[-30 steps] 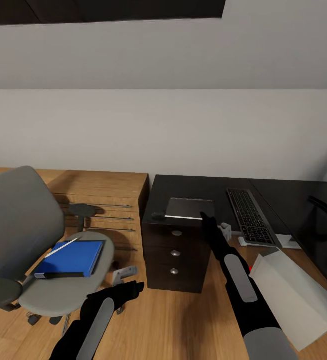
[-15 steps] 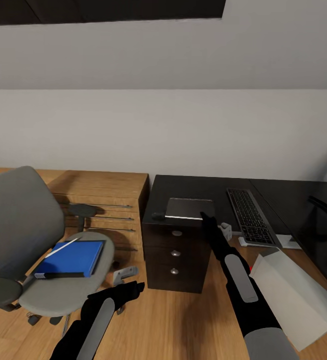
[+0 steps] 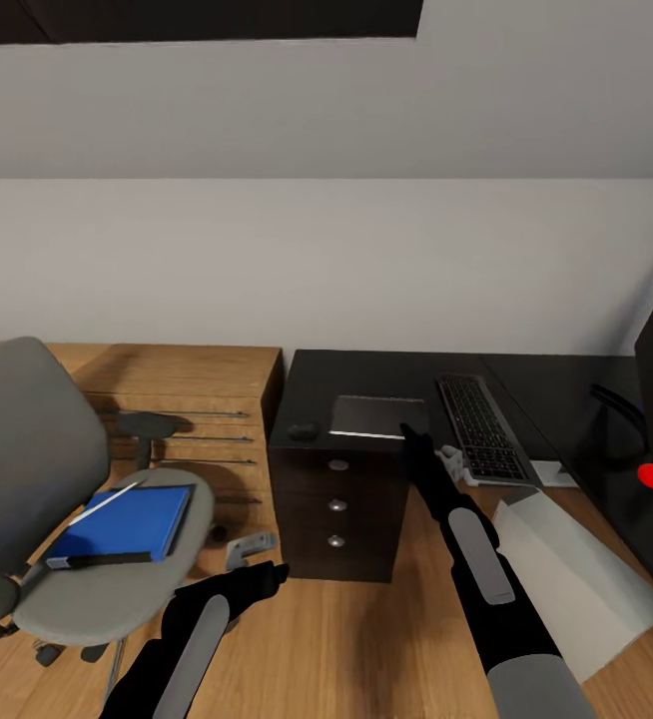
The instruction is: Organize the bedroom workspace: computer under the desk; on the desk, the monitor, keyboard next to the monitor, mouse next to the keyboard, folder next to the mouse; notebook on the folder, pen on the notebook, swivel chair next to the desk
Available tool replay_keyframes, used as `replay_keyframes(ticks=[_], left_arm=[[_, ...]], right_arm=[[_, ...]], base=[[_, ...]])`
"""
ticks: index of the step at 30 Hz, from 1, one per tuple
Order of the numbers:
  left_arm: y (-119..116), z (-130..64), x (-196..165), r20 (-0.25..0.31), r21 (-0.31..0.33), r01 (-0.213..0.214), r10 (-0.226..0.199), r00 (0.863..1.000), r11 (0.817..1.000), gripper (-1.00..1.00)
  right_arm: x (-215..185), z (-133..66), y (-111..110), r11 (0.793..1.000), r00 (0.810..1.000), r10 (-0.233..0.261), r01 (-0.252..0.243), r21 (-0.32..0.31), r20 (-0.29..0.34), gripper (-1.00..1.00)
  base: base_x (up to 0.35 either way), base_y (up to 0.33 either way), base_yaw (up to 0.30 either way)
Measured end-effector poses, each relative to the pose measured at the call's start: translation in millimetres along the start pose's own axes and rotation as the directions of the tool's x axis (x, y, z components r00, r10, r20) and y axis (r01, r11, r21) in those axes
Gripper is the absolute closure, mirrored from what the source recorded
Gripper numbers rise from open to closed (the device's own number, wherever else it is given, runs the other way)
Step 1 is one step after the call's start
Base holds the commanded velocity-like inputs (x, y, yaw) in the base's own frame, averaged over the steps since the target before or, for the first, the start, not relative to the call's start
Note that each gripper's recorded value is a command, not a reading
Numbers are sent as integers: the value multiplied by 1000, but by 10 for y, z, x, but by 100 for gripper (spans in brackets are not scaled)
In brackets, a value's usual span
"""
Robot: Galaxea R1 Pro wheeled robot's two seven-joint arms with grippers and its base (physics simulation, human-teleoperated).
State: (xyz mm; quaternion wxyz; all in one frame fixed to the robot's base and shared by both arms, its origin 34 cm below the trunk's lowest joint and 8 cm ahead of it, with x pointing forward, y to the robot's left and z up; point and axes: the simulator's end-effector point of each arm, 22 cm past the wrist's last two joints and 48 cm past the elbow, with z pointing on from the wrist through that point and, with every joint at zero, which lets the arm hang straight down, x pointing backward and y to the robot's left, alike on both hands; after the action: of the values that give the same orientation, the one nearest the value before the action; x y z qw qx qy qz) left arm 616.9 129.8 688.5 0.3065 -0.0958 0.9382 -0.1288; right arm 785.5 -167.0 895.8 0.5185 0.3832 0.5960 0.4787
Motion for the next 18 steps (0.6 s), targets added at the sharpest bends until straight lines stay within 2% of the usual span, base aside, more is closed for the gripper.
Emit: replay_keyframes(ticks=[7, 18], left_arm=[[12, -2, -4, 0, -2, 3, -3, 1000, 1000, -100], [71, 144, 120, 0, -3, 5, -5, 1000, 1000, -100]], right_arm=[[3, 0, -3, 1000, 1000, 1, -1, 1, -1, 100], [58, -16, -196, 1000, 1000, 3, -3, 1, -2, 100]], base=[[0, 0, -20], [0, 0, -2]])
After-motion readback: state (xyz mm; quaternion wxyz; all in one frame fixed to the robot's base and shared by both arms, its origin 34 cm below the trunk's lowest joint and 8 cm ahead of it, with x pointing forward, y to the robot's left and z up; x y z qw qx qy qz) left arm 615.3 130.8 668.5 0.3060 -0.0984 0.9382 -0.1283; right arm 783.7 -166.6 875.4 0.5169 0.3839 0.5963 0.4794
